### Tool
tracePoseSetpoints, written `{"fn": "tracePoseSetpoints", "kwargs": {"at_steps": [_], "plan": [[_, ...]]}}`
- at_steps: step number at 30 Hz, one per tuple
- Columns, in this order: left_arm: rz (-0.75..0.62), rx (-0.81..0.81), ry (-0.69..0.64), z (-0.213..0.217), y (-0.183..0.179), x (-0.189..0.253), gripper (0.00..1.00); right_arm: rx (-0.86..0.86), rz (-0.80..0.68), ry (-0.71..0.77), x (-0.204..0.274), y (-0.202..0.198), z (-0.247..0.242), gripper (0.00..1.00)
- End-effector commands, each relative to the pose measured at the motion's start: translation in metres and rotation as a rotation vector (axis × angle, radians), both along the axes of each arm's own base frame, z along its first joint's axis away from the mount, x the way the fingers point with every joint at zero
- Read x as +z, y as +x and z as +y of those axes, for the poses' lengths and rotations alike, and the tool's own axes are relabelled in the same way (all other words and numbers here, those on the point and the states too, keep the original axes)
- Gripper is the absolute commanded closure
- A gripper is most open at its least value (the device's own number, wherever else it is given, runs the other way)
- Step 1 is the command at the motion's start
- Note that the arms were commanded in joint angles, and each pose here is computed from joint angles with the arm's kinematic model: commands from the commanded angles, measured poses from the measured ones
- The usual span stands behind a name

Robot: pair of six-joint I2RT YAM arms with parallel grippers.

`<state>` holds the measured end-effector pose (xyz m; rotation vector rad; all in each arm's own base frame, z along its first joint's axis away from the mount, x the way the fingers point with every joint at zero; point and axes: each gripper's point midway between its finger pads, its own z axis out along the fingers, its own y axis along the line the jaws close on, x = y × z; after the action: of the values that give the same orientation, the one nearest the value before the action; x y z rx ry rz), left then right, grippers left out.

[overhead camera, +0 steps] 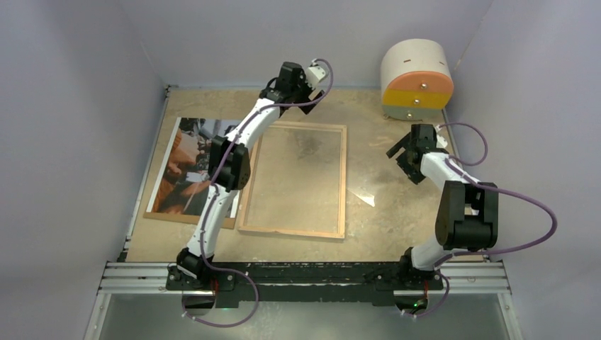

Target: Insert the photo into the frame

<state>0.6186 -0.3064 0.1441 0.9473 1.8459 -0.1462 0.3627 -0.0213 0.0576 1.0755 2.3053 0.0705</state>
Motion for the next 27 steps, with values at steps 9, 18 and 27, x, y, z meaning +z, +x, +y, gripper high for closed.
{"fn": "tracePoseSetpoints", "kwargs": {"at_steps": [9,18,27], "plan": [[-0.007,0.190,0.161,0.020,0.019,-0.094,0.00,-0.083,-0.034,0.179,-0.043,0.012,0.010,0.02],[0.169,0.059,0.221,0.009,-0.016,-0.151,0.00,-0.045,-0.095,0.263,-0.058,0.036,0.025,0.04],[0.365,-0.077,0.222,0.000,-0.063,-0.186,0.00,0.011,-0.202,0.415,-0.039,0.052,0.051,0.04]]}}
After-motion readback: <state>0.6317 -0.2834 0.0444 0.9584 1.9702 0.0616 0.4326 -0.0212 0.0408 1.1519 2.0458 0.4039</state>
